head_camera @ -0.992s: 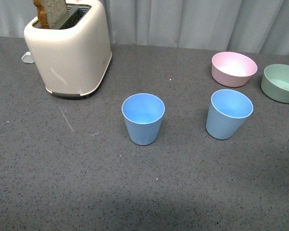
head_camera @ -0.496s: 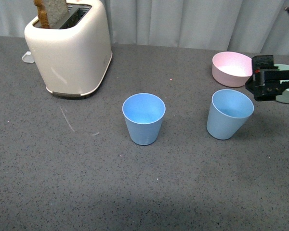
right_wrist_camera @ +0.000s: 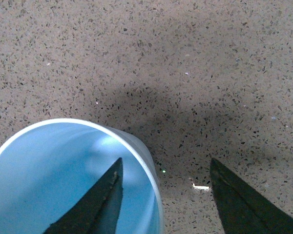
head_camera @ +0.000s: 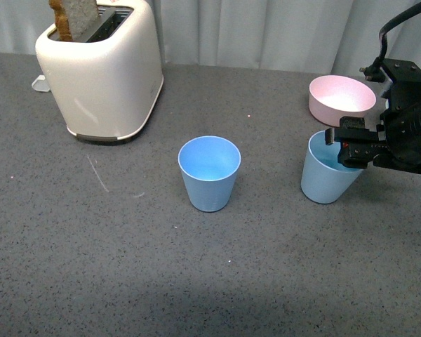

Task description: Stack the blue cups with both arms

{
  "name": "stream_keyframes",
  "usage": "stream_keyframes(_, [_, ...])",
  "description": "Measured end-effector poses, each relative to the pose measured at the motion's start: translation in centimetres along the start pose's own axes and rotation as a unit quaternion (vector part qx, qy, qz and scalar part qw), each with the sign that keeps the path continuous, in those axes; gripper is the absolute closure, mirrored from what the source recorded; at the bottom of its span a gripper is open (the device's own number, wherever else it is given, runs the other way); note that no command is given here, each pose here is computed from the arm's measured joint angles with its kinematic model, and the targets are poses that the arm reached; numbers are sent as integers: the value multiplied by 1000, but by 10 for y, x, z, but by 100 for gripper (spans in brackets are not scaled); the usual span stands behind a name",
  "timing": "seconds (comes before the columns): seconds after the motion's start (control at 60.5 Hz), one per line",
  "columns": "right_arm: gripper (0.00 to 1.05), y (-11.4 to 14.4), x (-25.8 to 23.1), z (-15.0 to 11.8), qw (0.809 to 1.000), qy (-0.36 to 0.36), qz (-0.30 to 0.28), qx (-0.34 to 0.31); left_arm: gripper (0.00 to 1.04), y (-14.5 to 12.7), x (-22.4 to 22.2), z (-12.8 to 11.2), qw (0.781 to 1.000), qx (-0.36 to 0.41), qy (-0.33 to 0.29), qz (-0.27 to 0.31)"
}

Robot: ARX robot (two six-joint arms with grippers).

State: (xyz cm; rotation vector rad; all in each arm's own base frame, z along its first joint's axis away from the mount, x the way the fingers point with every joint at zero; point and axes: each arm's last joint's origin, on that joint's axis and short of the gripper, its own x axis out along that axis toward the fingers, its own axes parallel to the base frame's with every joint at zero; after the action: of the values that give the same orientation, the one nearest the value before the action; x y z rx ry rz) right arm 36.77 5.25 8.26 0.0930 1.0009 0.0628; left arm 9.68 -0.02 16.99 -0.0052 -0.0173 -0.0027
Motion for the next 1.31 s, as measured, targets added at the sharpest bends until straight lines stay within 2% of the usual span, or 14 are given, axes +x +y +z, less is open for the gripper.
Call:
stream_keyframes(0.232, [95,1,-1,3,1000,10,1,15,7,0,0,0,1000,0,0,0])
stream_keyframes(0.331, [104,1,-2,3,999,19,11,26,7,0,0,0,1000,0,0,0])
stream_keyframes(0.447, [104,1,-4,4,999,26,21,40,7,0,0,0,1000,0,0,0])
stream_keyframes(0.595, [104,9,-27,12,994,28,79,65,7,0,0,0,1000,0,0,0])
stream_keyframes(0.678, [104,20,-41,18,991,24,111,70,7,0,0,0,1000,0,0,0])
stream_keyframes(0.744, [104,38,-57,25,986,14,153,66,7,0,0,0,1000,0,0,0])
stream_keyframes(0.877, [104,64,-73,29,981,8,190,48,7,0,0,0,1000,0,0,0])
stream_keyframes(1.042, [104,90,-78,25,977,18,210,28,7,0,0,0,1000,0,0,0])
stream_keyframes(1.307, [104,105,-72,15,978,36,207,18,7,0,0,0,1000,0,0,0])
